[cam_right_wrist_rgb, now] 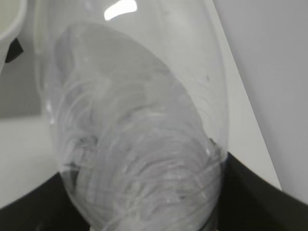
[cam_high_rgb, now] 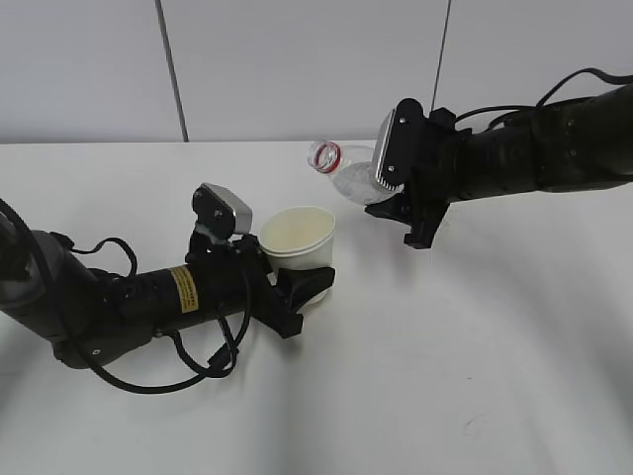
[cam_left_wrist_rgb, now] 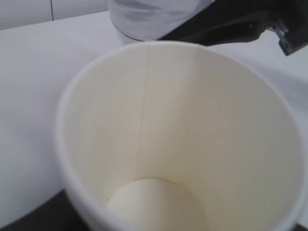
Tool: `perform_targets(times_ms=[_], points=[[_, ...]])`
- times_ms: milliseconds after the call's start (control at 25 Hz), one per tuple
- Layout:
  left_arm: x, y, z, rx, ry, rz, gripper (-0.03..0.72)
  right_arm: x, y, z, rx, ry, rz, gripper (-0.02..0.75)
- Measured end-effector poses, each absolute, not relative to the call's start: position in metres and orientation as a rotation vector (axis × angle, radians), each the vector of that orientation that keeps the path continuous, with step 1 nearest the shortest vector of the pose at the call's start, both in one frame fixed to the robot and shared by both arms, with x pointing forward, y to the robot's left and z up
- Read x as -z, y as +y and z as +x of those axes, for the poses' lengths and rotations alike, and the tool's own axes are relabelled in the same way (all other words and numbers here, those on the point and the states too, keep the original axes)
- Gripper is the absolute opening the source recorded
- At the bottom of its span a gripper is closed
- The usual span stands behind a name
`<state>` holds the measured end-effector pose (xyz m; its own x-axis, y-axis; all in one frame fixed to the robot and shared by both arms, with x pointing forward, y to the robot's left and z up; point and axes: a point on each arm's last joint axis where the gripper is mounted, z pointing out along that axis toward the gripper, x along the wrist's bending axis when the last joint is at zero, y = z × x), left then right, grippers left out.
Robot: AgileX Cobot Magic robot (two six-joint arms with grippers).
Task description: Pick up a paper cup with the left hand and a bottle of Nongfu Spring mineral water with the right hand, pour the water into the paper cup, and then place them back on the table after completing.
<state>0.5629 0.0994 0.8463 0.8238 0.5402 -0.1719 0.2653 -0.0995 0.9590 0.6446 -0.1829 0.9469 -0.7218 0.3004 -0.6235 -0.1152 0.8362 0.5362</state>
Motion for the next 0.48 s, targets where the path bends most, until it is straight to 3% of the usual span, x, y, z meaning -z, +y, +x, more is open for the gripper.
perform_targets(times_ms=[480], points=[[-0.846, 0.100, 0.564, -0.263, 0.643, 1.686, 0.382, -0.964, -0.185, 0.643, -0.674, 2.224, 0.067, 0.474]])
